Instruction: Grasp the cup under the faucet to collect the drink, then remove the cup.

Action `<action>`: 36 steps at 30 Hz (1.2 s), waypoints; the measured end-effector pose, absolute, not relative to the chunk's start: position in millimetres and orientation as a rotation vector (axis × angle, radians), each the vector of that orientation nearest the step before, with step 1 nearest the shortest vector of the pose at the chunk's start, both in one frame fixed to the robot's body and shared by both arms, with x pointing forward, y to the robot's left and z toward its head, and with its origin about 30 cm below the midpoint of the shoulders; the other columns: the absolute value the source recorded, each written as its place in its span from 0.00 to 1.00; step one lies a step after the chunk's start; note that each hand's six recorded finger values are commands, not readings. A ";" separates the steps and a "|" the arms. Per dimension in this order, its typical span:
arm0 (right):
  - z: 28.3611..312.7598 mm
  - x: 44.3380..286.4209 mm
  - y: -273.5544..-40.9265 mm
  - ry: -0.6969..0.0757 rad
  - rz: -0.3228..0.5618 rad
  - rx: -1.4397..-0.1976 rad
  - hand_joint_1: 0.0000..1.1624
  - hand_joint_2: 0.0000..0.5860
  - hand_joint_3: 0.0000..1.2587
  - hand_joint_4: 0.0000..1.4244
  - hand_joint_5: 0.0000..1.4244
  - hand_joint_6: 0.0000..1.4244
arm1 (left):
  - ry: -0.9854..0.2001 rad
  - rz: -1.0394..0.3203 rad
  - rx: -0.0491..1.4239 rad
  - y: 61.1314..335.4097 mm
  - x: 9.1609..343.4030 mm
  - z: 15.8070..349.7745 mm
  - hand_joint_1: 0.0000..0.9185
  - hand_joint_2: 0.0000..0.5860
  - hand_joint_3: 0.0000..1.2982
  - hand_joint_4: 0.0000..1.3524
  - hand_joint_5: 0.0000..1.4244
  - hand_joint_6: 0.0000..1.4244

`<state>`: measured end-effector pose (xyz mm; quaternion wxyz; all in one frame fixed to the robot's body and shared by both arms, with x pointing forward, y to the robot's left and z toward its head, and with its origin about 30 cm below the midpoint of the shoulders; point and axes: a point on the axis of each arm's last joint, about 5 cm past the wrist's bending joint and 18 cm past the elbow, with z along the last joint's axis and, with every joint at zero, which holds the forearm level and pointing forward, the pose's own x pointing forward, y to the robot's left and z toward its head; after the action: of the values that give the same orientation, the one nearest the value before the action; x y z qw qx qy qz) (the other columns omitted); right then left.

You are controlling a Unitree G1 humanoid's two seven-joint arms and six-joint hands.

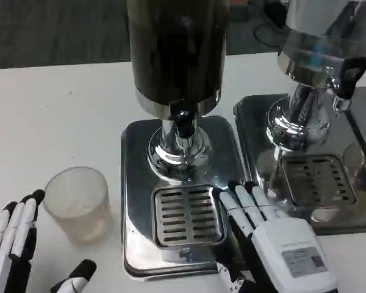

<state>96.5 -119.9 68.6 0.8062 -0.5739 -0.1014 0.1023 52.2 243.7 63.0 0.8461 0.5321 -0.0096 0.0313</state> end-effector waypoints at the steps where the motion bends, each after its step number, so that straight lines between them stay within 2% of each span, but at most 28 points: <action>1: 68.6 96.5 -119.9 -0.217 0.220 -1.229 0.51 0.90 0.07 0.01 0.00 0.13 | -0.020 0.066 1.122 243.7 52.1 63.0 0.00 0.29 0.00 0.00 0.00 0.00; 11: 69.1 97.7 -118.5 -0.226 0.221 -1.226 0.51 0.90 0.07 0.01 0.00 0.13 | 0.000 0.065 1.127 244.1 48.2 62.3 0.00 0.29 0.00 0.00 0.00 0.00; 15: 69.0 97.9 -117.8 -0.227 0.221 -1.223 0.51 0.90 0.07 0.01 0.00 0.13 | 0.040 0.129 1.137 243.6 46.9 62.3 0.00 0.16 0.00 0.00 0.00 0.00; 19: 69.2 99.5 -118.0 -0.228 0.217 -1.222 0.51 0.90 0.07 0.01 0.00 0.13 | 0.036 0.200 1.155 248.6 53.6 69.6 0.00 0.11 0.00 0.00 0.00 0.01; 21: 69.7 101.0 -117.9 -0.232 0.214 -1.220 0.51 0.90 0.07 0.01 0.00 0.13 | 0.071 0.196 1.134 251.0 64.2 75.5 0.00 0.11 0.00 0.00 0.06 0.14; 23: 69.9 101.9 -117.7 -0.235 0.212 -1.220 0.51 0.90 0.07 0.01 0.00 0.14 | 0.084 0.188 1.131 254.0 70.4 79.2 0.00 0.09 0.00 0.00 0.10 0.20; 27: 69.8 102.2 -116.6 -0.225 0.202 -1.217 0.51 0.90 0.08 0.01 0.00 0.15 | 0.019 0.240 1.168 266.9 92.1 91.2 0.00 0.04 0.00 0.00 0.00 0.01; 32: 68.8 99.7 -113.3 -0.193 0.175 -1.204 0.51 0.90 0.08 0.01 0.00 0.15 | -0.003 0.245 1.137 275.5 105.7 90.2 0.00 0.00 0.00 0.00 0.00 0.00; 36: 68.6 99.4 -112.5 -0.189 0.164 -1.205 0.51 0.90 0.08 0.01 0.00 0.15 | -0.026 0.216 1.042 276.4 113.3 81.9 0.00 0.00 0.00 0.00 0.00 0.00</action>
<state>99.4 -112.5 68.6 0.8165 -0.5653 -0.0885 0.0769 113.3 276.4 81.9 0.8617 0.4968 -0.0126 0.1030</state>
